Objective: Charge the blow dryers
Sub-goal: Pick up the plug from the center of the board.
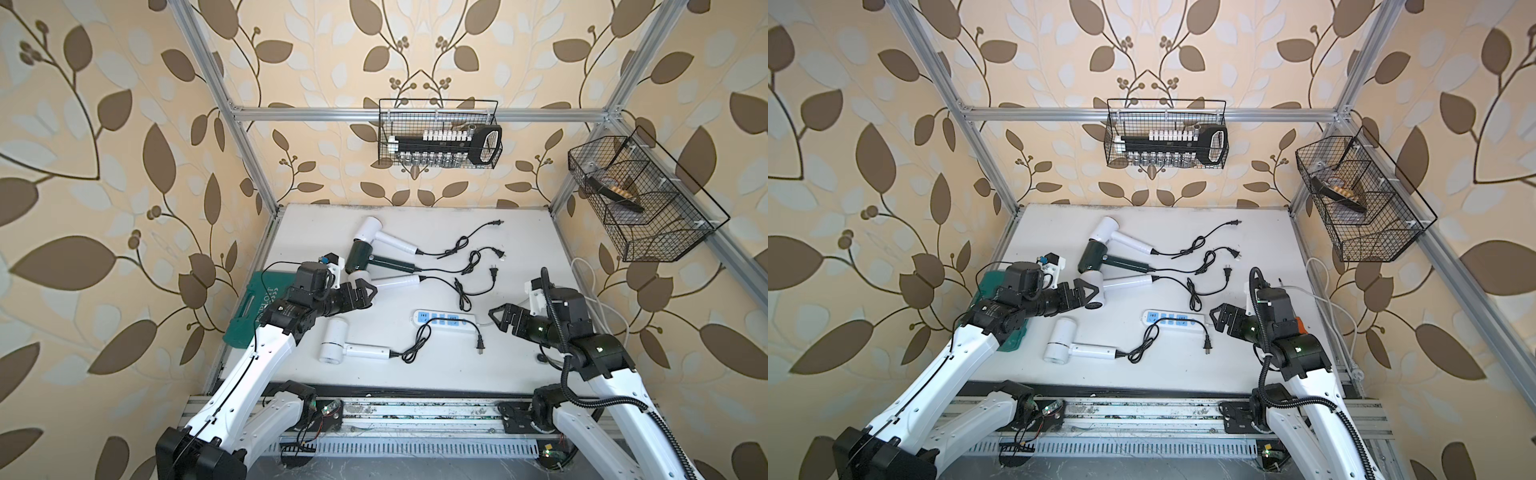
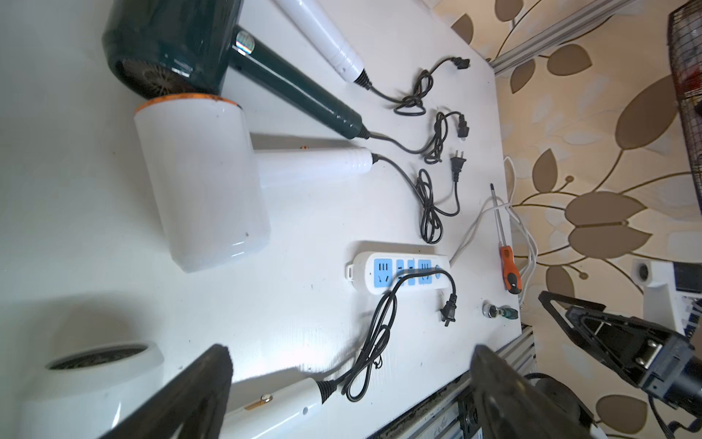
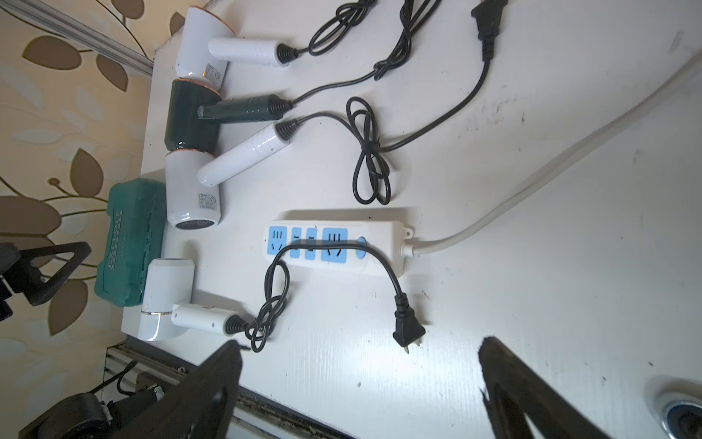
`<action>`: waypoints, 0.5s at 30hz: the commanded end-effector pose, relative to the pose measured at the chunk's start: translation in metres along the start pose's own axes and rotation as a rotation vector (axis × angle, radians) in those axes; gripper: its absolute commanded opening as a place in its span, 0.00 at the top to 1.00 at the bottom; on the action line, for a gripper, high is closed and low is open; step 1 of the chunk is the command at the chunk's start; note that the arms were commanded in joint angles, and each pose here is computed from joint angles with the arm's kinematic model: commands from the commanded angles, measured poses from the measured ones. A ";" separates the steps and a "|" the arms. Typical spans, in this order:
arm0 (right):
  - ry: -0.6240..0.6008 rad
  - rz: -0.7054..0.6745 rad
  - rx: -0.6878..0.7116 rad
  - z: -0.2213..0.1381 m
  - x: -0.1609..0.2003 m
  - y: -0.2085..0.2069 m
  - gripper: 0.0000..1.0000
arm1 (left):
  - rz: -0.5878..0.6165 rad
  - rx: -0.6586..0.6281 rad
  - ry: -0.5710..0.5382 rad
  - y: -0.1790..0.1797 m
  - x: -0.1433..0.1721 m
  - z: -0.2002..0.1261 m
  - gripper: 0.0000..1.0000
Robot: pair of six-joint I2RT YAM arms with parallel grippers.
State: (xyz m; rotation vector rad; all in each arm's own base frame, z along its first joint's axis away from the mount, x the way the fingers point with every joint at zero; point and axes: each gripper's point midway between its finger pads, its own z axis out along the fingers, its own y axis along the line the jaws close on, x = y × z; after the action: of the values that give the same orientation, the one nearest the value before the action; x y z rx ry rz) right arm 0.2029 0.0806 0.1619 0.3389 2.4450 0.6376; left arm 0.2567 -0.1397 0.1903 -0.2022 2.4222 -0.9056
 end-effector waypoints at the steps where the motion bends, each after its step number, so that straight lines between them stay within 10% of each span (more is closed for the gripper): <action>1: 0.097 0.058 0.002 0.003 0.025 -0.003 0.06 | -0.010 0.055 0.054 -0.018 0.001 -0.003 0.01; 15: 0.110 0.100 0.152 0.029 0.054 -0.021 0.07 | 0.210 0.023 0.239 -0.041 0.020 0.038 0.01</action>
State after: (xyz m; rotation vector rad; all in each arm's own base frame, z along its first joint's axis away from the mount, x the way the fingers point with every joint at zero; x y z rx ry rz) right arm 0.1655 0.1004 0.1034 0.4490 2.6514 0.6169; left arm 0.2567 -0.1961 0.1818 0.1018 2.5868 -0.9384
